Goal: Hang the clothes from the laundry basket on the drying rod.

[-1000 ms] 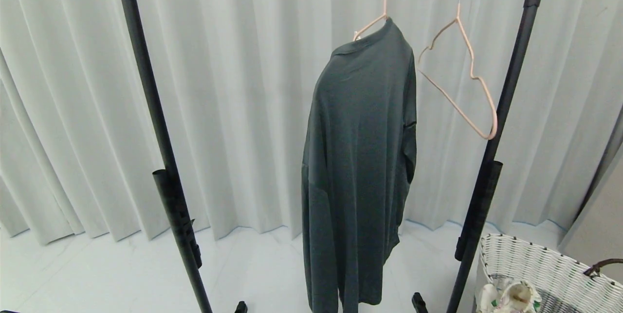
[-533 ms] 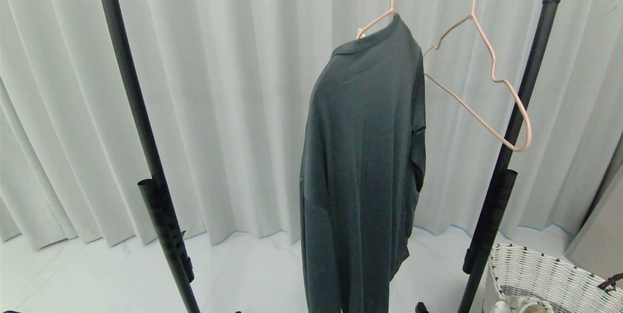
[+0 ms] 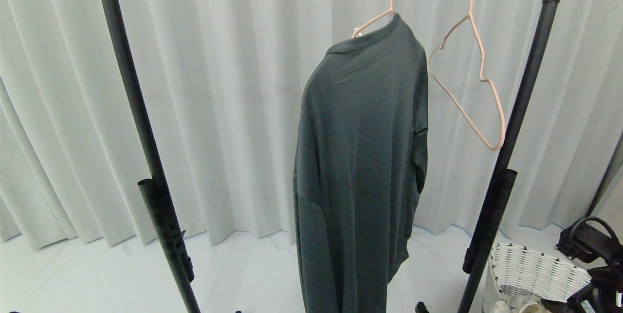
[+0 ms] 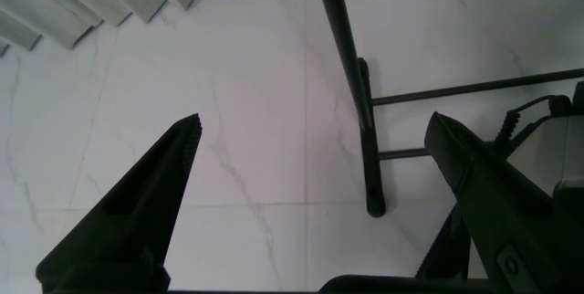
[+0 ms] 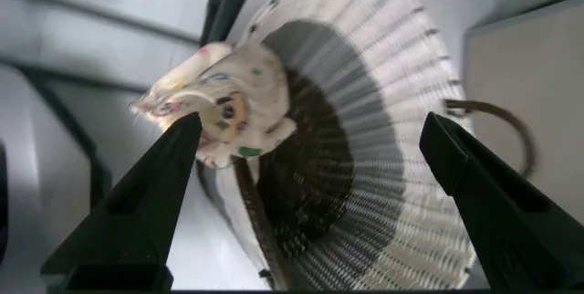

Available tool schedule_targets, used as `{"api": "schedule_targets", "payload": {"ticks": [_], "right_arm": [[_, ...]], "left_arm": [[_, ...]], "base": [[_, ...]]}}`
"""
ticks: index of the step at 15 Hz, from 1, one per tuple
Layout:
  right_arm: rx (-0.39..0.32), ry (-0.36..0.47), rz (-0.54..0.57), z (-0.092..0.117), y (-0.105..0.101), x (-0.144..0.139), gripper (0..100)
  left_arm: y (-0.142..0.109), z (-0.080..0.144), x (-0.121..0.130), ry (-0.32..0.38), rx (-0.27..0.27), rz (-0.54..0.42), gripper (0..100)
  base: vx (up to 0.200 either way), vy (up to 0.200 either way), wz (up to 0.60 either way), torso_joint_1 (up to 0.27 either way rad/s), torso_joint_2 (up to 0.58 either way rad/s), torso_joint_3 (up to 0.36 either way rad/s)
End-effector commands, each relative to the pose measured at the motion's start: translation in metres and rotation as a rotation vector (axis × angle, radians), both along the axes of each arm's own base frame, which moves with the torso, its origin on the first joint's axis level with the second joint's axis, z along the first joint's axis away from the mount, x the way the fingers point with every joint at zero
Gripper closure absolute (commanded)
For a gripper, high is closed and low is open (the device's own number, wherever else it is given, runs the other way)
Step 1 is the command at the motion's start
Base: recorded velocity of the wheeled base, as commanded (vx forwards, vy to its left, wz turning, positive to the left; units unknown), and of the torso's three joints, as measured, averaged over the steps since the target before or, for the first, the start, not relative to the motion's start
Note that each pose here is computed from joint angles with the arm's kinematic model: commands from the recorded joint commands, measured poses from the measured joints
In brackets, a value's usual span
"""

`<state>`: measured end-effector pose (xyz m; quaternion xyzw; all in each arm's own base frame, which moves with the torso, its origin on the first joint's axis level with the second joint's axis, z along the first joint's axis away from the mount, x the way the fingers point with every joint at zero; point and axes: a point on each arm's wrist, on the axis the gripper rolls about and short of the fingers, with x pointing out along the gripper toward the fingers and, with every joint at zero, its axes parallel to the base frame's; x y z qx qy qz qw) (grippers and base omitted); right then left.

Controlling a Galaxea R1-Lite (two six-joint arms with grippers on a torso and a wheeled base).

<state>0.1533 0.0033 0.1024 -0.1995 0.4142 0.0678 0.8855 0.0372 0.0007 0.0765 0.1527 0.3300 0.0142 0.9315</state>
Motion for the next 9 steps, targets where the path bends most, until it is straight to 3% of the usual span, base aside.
{"api": "schedule_targets", "payload": {"ticks": [1,6,9], "right_arm": [[0.006,0.077,0.018,-0.011,0.002,0.006,0],[0.001,0.15,0.028,-0.02,0.002,0.007,0],[-0.049,0.168,-0.009,-0.031,0.001,0.015,0]], "left_arm": [[0.0,0.0,0.0,0.0,-0.002,0.0,0],[0.0,-0.001,0.001,0.017,-0.001,-0.001,0],[0.0,-0.001,0.001,0.019,-0.001,-0.003,0]], "base": [[0.0,0.0,0.0,0.0,0.0,0.0],[0.0,0.0,0.0,0.0,0.0,0.0],[0.0,0.0,0.0,0.0,0.0,0.0]]}}
